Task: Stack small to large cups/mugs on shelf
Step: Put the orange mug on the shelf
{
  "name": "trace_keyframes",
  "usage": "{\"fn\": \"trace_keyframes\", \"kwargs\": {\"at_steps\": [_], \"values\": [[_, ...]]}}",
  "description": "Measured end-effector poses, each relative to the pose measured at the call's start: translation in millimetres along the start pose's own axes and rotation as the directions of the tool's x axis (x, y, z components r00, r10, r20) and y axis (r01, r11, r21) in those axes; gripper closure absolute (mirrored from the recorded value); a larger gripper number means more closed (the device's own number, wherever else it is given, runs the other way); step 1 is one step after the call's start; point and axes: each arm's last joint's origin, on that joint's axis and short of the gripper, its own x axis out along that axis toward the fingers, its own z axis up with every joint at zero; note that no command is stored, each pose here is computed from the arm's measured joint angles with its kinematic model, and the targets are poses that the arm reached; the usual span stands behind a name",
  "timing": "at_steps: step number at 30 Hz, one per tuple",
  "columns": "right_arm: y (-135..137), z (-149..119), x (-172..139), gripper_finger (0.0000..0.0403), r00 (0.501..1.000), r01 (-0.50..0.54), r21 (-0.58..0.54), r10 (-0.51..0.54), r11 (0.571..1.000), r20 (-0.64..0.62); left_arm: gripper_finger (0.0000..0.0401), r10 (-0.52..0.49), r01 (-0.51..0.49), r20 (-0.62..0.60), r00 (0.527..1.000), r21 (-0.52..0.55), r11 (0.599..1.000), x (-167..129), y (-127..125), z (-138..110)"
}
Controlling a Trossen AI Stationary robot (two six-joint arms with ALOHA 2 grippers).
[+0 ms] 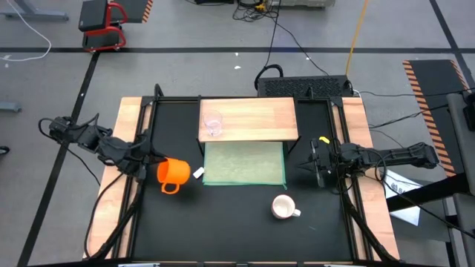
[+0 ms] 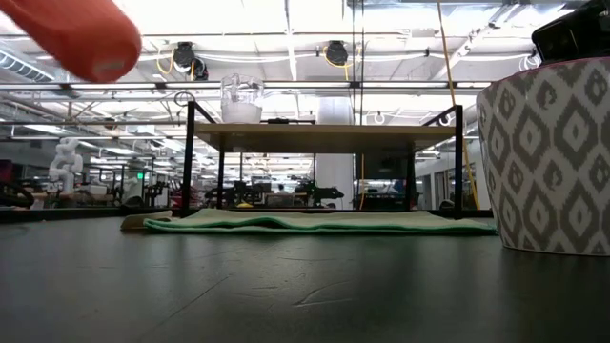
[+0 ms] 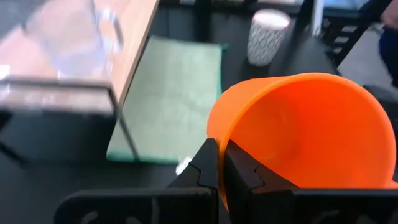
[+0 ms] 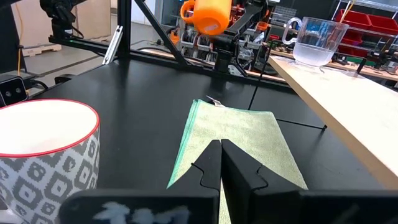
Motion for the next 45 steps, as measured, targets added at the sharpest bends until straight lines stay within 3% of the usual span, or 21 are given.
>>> {"fn": "trace_keyframes", "kwargs": {"at_steps": [6,18,22,32,37,45], "values": [[0.0,0.0,0.0,0.0403,1.000,0.000,0.000,0.000,1.000,0.000,0.0397,-0.025,0.015,0.130,0.991,0.074,0.997,4.0,-6.2,16.0],[-0.1,0.4,0.0,0.0403,1.000,0.001,-0.004,-0.001,1.000,0.005,0.0397,0.099,-0.118,0.202,0.974,0.081,0.990,37.2,-13.8,45.9],[-0.2,0.8,0.0,0.0403,1.000,0.002,-0.004,-0.002,1.000,0.008,0.0397,0.170,-0.185,0.208,0.963,0.058,0.981,42.6,-10.4,72.8],[-0.1,0.8,0.0,0.0403,1.000,0.002,-0.004,-0.002,1.000,0.008,0.0397,0.245,-0.263,0.135,0.960,0.139,0.955,61.0,10.9,151.1],[-0.2,0.8,0.0,0.0403,1.000,0.002,0.001,-0.002,1.000,0.008,0.0397,0.275,-0.280,0.059,0.960,0.144,0.949,72.8,34.1,188.3],[-0.1,0.8,0.0,0.0403,1.000,0.001,0.006,-0.001,1.000,0.008,0.0397,0.259,-0.251,-0.027,0.965,0.173,0.952,93.3,65.3,227.7]]}}
